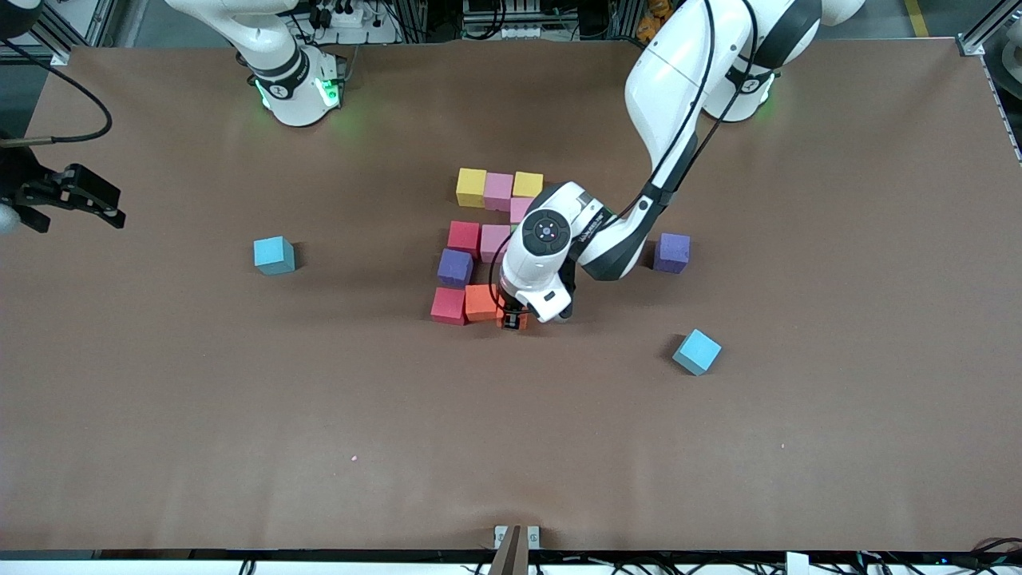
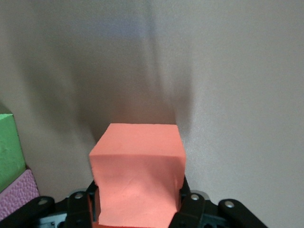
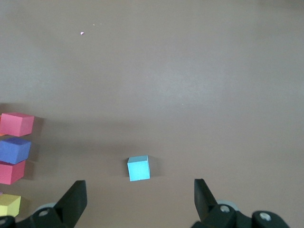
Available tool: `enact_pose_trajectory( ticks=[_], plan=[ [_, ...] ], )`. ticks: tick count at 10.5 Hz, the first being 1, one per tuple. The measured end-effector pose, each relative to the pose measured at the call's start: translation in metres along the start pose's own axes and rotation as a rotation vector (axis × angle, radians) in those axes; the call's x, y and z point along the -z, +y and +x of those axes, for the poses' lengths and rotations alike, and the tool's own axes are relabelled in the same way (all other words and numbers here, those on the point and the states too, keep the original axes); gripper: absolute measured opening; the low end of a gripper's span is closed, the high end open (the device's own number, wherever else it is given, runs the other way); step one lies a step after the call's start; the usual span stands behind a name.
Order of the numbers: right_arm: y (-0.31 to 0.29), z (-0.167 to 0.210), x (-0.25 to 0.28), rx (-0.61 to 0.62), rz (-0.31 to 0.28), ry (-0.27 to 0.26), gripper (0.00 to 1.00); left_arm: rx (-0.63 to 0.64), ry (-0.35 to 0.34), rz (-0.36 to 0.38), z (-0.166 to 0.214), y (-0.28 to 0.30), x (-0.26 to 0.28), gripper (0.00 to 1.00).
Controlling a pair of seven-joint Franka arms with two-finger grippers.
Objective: Form number 2 with 11 blocks
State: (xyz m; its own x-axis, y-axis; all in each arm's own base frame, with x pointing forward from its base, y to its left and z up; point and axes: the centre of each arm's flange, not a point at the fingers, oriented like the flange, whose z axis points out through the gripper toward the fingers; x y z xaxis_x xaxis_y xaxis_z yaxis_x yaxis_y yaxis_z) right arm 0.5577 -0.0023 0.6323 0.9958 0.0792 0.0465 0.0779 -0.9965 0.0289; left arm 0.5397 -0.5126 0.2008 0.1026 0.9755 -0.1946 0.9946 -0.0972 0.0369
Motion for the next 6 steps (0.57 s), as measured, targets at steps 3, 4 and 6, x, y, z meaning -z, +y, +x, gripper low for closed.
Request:
enact_pose_trajectory(
  ticks=[3,4,6],
  plan=[
    [-0.0129,0.001,-0.0002,0.023,0.001,-0.001,1.0,0.002,-0.002,-0.002,-0.0001,0.0017,0.0001,0.61],
    [-0.0133,0.0009,-0.0003,0.024,0.001,-0.002,1.0,0.003,-0.002,-0.003,-0.0002,0.0019,0.0,0.61],
    [-0.0134,0.0014,-0.0025,0.027,0.002,-0.009,1.0,0.004,0.0,-0.001,0.0007,0.0018,-0.0019,0.72]
  ],
)
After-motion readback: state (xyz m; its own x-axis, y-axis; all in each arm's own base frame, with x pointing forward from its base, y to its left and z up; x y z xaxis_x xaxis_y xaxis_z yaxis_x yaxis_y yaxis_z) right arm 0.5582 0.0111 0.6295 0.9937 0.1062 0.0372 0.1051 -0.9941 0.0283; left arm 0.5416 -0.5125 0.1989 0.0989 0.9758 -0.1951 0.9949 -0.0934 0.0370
